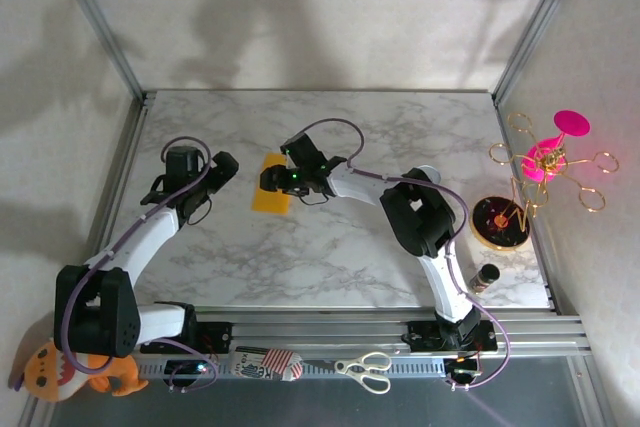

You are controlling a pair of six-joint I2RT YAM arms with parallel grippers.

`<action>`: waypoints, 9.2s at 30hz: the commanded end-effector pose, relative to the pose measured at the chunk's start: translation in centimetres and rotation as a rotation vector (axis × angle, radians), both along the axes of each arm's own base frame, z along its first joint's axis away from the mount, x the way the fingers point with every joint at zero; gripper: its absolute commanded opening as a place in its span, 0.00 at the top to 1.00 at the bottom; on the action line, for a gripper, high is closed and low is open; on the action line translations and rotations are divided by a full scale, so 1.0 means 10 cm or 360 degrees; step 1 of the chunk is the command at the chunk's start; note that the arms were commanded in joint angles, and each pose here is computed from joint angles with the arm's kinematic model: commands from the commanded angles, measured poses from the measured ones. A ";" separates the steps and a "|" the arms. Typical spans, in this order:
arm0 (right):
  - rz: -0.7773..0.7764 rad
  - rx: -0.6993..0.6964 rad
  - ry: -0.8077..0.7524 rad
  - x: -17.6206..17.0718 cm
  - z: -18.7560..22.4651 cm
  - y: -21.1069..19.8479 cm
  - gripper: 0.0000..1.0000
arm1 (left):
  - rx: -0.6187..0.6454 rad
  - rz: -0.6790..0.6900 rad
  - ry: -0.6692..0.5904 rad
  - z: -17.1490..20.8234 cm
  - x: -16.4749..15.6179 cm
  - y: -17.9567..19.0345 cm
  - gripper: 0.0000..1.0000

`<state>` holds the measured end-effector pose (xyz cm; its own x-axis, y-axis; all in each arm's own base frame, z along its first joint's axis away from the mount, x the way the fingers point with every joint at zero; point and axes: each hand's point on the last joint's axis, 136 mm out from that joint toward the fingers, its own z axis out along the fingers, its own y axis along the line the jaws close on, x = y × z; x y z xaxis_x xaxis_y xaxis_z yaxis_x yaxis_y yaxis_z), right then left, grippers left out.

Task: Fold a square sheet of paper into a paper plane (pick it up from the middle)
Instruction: Move the paper to the center of the table, then third fold the triangle at the center of the table.

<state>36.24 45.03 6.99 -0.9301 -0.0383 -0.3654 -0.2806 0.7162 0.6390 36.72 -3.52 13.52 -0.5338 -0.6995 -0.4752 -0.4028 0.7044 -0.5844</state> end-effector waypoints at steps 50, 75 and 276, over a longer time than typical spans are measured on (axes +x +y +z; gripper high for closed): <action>-0.0274 -0.0341 0.0177 -0.01 -0.43 -1.31 0.49 | -0.0539 -0.0687 0.0398 -0.74 -0.35 -1.91 0.06; -0.0324 -0.0442 0.0366 -0.18 -0.78 -1.46 0.60 | -0.0578 -0.0725 0.0544 -1.02 -0.41 -2.14 0.70; 0.0335 -0.0375 -0.0678 -0.54 -0.49 -1.12 0.98 | 0.0003 -0.0883 0.0754 -1.53 0.10 -1.93 1.00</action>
<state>30.11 34.06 2.34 -0.6510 -0.3409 -0.6782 -0.6562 0.7019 0.2771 40.15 -23.64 1.68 -0.9366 -0.2998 -0.1814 -0.1645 0.8333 -0.5278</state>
